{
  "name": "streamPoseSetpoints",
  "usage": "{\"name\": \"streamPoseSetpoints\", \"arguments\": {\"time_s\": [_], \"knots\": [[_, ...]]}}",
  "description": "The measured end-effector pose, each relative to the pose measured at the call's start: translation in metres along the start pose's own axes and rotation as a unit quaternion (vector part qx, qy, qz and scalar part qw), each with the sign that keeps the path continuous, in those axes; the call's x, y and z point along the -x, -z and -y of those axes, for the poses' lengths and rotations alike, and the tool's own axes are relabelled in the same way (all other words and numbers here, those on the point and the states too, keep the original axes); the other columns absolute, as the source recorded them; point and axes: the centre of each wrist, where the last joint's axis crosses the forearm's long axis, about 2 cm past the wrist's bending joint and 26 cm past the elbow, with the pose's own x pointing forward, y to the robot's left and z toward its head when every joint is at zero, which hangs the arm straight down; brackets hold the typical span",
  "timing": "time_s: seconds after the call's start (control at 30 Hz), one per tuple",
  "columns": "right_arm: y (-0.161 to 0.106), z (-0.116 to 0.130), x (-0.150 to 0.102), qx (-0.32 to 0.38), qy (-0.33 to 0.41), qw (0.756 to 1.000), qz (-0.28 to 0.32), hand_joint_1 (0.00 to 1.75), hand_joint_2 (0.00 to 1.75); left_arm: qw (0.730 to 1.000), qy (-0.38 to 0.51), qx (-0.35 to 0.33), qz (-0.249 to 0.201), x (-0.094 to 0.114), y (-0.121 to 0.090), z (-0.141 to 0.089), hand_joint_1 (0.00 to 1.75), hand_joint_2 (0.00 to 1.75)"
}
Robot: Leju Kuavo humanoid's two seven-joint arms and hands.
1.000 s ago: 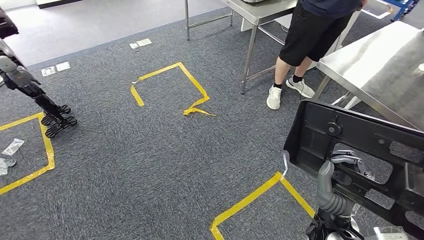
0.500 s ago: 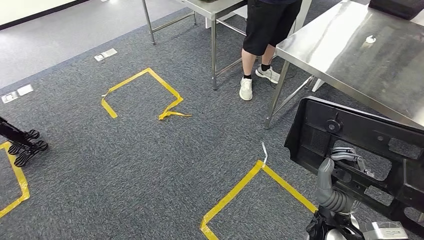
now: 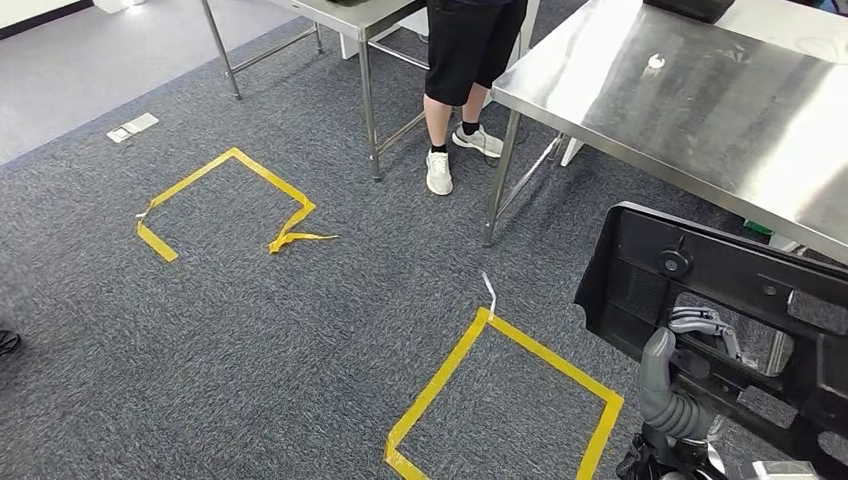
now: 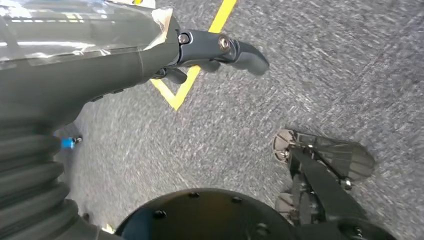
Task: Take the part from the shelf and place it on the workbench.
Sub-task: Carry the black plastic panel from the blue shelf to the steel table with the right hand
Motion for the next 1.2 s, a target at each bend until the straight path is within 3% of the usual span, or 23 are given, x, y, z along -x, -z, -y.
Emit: {"name": "streamPoseSetpoints", "arguments": {"time_s": [0.63, 1.2], "knots": [[-0.0084, 0.0071, -0.0049, 0.008, -0.006, 1.0, -0.006, 1.75, 1.75, 1.0, -0.003, 0.008, 0.012, -0.0084, 0.0017, 0.0, 0.0, 1.75], [-0.0095, 0.0087, -0.0048, 0.004, -0.006, 1.0, -0.008, 1.75, 1.75, 1.0, -0.004, 0.011, 0.008, -0.0035, 0.0001, 0.0029, 0.0, 1.75]]}}
